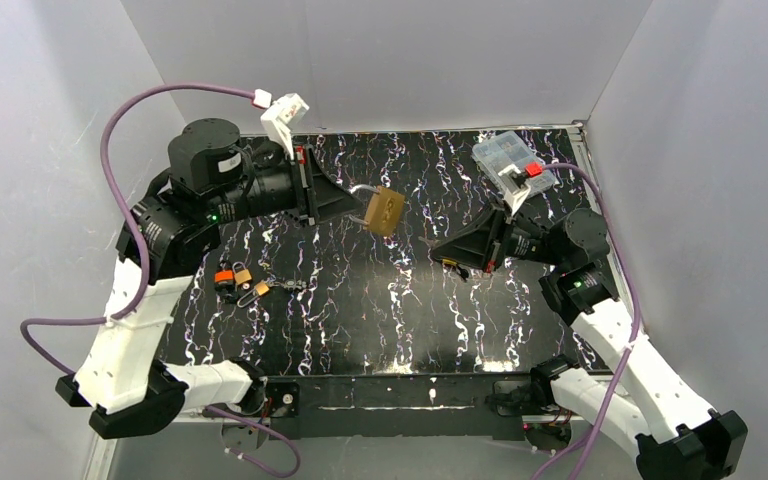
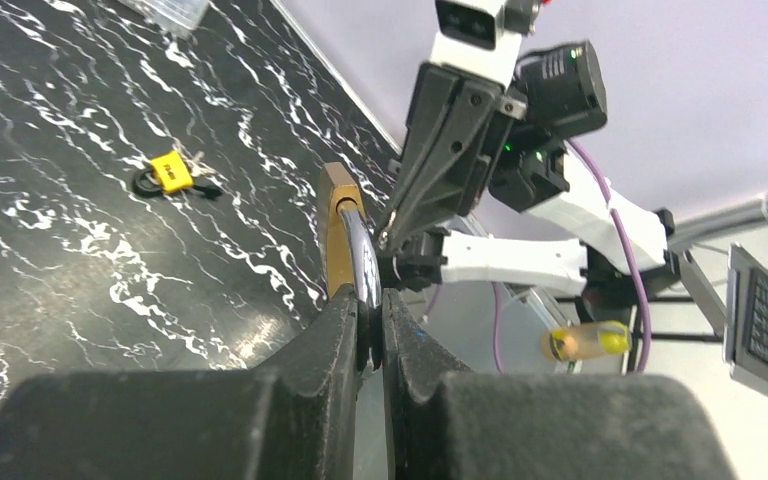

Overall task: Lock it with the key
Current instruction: Place the key at the center of the board.

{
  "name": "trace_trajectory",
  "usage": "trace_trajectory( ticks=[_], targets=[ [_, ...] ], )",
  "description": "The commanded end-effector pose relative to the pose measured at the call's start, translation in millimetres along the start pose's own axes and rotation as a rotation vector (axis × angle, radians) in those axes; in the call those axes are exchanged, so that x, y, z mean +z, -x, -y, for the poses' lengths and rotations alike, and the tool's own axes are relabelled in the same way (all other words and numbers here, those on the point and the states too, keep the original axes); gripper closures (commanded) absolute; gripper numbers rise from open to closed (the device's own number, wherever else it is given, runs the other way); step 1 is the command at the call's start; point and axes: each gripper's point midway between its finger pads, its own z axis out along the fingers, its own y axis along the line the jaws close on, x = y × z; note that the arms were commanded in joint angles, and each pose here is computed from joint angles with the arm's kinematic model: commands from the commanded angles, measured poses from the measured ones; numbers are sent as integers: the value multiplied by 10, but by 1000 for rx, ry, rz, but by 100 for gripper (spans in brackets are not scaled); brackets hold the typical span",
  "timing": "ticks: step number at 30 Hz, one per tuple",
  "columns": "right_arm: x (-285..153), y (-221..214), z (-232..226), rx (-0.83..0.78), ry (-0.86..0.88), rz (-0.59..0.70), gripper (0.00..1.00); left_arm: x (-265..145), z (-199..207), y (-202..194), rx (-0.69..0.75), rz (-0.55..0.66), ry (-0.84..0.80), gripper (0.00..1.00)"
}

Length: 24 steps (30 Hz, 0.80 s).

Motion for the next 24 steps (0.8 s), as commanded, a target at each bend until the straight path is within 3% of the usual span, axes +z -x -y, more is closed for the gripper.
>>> trace_trajectory(
  ticks=[1,8,16,24],
  targets=[
    [-59,-68,236,20,-114,2,99,-145,40,313,63,131,18,100],
    [-184,59,1190,183,-610,52,99,543,-1100,54,-43,26,357,100],
    [-224,-67,2109,263,-867,26,99,1334,-2120,-241,-107,-62,570,100],
    [-160,-217,2786,339,-1007,-61,99,1913,-2695,-487,-114,-154,628,100]
  ],
)
